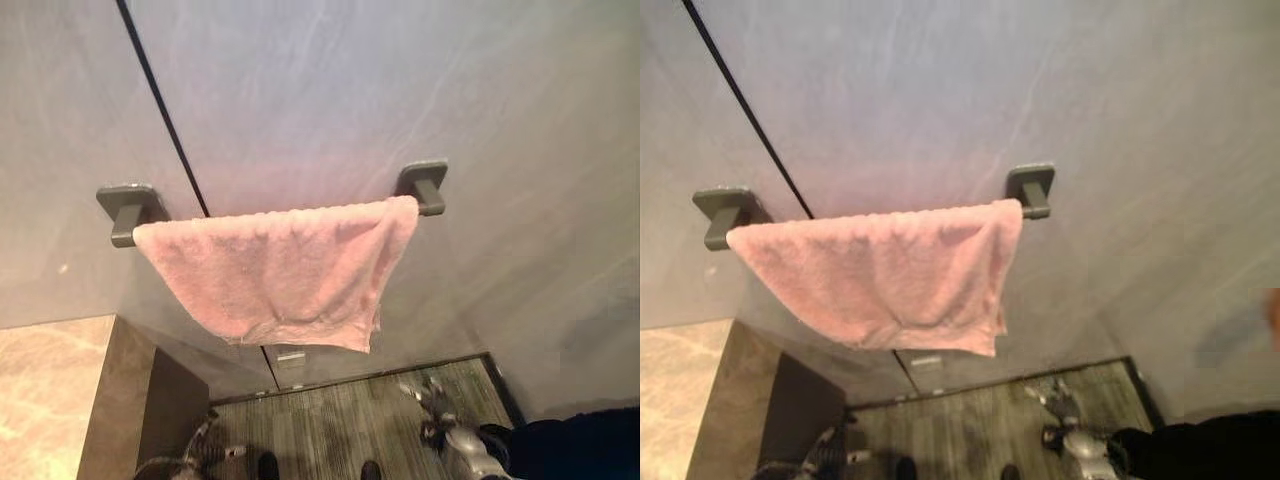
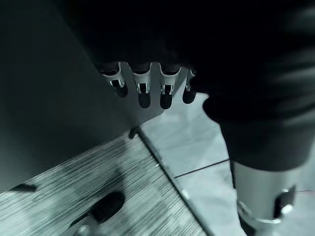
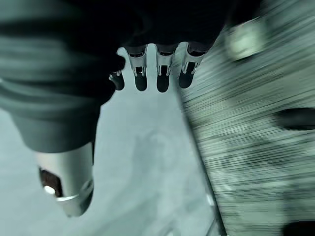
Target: Put brush and paste in cup on sink, flatten towel.
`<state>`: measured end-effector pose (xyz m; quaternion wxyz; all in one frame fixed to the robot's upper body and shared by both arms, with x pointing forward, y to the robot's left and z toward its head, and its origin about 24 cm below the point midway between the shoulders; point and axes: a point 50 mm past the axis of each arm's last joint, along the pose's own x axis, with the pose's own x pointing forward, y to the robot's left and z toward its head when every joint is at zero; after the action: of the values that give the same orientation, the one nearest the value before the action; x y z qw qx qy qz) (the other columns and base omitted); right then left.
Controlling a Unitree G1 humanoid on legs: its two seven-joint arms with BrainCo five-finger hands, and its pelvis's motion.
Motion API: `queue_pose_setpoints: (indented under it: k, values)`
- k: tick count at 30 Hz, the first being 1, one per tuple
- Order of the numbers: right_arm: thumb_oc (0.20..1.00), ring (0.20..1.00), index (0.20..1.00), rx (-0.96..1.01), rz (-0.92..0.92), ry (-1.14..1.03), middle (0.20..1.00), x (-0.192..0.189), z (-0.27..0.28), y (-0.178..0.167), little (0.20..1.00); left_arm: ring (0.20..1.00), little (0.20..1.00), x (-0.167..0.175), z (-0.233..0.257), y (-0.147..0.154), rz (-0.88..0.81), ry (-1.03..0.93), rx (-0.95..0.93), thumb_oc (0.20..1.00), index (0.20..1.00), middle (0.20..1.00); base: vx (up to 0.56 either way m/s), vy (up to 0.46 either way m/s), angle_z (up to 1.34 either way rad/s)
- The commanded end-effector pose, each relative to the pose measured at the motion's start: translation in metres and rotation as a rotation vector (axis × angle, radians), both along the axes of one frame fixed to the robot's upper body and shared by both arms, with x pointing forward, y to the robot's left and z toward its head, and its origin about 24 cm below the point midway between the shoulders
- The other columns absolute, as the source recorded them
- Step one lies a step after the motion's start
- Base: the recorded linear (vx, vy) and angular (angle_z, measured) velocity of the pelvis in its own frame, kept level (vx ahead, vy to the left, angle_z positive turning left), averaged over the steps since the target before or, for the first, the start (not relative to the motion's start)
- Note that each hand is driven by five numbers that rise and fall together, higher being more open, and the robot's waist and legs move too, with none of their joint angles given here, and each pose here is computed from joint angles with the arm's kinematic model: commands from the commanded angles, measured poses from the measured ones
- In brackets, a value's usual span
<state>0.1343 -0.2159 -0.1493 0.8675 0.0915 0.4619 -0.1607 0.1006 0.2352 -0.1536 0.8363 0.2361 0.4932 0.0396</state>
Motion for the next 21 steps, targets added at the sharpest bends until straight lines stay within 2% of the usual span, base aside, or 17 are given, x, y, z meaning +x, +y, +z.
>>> queue_pose_setpoints:
  k: [1, 3, 7, 9, 16, 21]
  values:
    - [1.0, 1.0, 1.0, 0.194, -0.212, -0.101, 1.0, 0.007, 0.003, 0.003, 1.0, 1.0, 1.0, 0.012, 0.002, 0.0, 0.013, -0.026, -0.05, 1.0, 1.0, 1.0, 0.02, 0.011, -0.04]
    - [1.0, 1.0, 1.0, 0.225, -0.329, -0.045, 1.0, -0.007, -0.005, 0.002, 1.0, 1.0, 1.0, 0.007, -0.001, -0.006, 0.039, -0.009, -0.091, 1.0, 1.0, 1.0, 0.02, 0.007, -0.13]
    - [1.0, 1.0, 1.0, 0.233, -0.393, -0.005, 1.0, -0.013, -0.008, 0.0, 1.0, 1.0, 1.0, 0.004, -0.004, -0.012, -0.008, 0.041, -0.103, 1.0, 1.0, 1.0, 0.0, 0.0, -0.13]
    - [1.0, 1.0, 1.0, 0.241, -0.357, -0.032, 1.0, -0.006, -0.006, 0.002, 1.0, 1.0, 1.0, 0.007, -0.005, -0.016, -0.068, 0.057, -0.107, 1.0, 1.0, 1.0, 0.0, 0.0, 0.0]
    - [1.0, 1.0, 1.0, 0.236, -0.278, -0.033, 1.0, -0.008, -0.006, 0.006, 1.0, 1.0, 1.0, 0.008, -0.004, -0.018, -0.107, 0.051, -0.111, 1.0, 1.0, 1.0, 0.0, 0.0, 0.0]
    - [1.0, 1.0, 1.0, 0.223, -0.33, 0.033, 1.0, -0.017, -0.01, 0.002, 1.0, 1.0, 1.0, 0.014, -0.003, -0.024, -0.15, 0.038, -0.116, 1.0, 1.0, 1.0, 0.0, 0.0, 0.0]
